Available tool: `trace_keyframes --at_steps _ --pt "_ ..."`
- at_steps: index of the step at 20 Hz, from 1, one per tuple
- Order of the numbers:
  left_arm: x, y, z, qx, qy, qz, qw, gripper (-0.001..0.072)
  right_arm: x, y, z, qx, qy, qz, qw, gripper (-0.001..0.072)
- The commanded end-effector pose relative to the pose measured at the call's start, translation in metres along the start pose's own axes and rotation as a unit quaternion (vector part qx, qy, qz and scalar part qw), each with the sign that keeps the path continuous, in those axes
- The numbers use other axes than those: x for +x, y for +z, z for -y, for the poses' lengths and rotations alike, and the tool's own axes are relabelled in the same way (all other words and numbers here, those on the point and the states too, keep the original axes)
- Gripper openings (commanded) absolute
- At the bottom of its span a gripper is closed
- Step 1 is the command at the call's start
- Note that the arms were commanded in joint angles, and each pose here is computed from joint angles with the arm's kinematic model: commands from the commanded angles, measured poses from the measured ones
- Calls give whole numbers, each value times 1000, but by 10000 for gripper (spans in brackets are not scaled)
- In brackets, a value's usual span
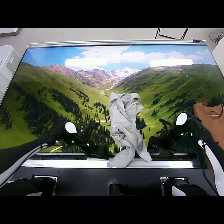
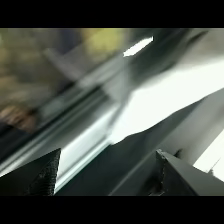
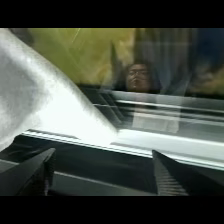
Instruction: Fold the clothes and pants, and hang the long-sleeved shirts on hangers.
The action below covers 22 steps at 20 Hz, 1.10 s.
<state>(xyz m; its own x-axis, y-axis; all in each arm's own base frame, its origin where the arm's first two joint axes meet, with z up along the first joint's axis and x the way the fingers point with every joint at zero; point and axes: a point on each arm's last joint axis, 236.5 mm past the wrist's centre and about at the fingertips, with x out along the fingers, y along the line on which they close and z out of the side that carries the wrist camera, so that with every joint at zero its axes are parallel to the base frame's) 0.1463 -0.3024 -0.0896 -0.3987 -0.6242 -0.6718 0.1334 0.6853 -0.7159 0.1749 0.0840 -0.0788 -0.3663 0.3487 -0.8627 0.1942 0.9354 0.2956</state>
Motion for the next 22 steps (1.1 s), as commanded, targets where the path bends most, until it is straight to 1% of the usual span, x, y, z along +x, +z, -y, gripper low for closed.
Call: trace_keyframes --at_steps 1,5,6,8,9,10,11,14,15,16,17,18,19,21,22 --pt "32 15 12 -9 -7 62 998 709 6 1 -1 2 6 3 1000 699" --pt "52 18 26 -11 -10 83 996 708 6 5 -1 3 6 12 1000 700" --pt "56 17 29 -13 -11 84 996 693 7 6 0 3 6 15 1000 703" --pt "62 12 31 -9 -10 80 997 416 10 10 1 5 7 24 1000 713" --pt "65 12 31 -16 -8 80 997 353 13 12 -1 -1 12 28 1000 714" --pt "65 13 31 -32 -9 82 996 212 16 12 -4 -2 21 31 999 714" --pt "64 14 31 -33 -10 82 996 18 21 12 -7 -1 33 32 999 713" --pt "51 23 34 -29 -16 98 995 22 38 7 -19 17 74 22 997 694" --pt "46 26 35 -24 -15 104 994 22 43 6 -21 25 82 19 996 669" --pt "40 27 36 -16 -14 109 994 22 47 5 -22 32 88 16 996 630" --pt "35 28 39 -11 -17 111 994 21 50 5 -23 37 92 14 995 537" --pt "29 29 43 -7 -22 117 993 21 49 6 -24 34 93 15 995 280" --pt "21 32 47 -2 -26 126 992 21 46 6 -25 31 93 12 995 57" --pt "-10 43 50 27 -16 162 986 19 24 15 -34 -2 95 31 995 48" --pt "-37 53 50 41 0 190 981 19 1 27 -41 -24 92 60 994 48"
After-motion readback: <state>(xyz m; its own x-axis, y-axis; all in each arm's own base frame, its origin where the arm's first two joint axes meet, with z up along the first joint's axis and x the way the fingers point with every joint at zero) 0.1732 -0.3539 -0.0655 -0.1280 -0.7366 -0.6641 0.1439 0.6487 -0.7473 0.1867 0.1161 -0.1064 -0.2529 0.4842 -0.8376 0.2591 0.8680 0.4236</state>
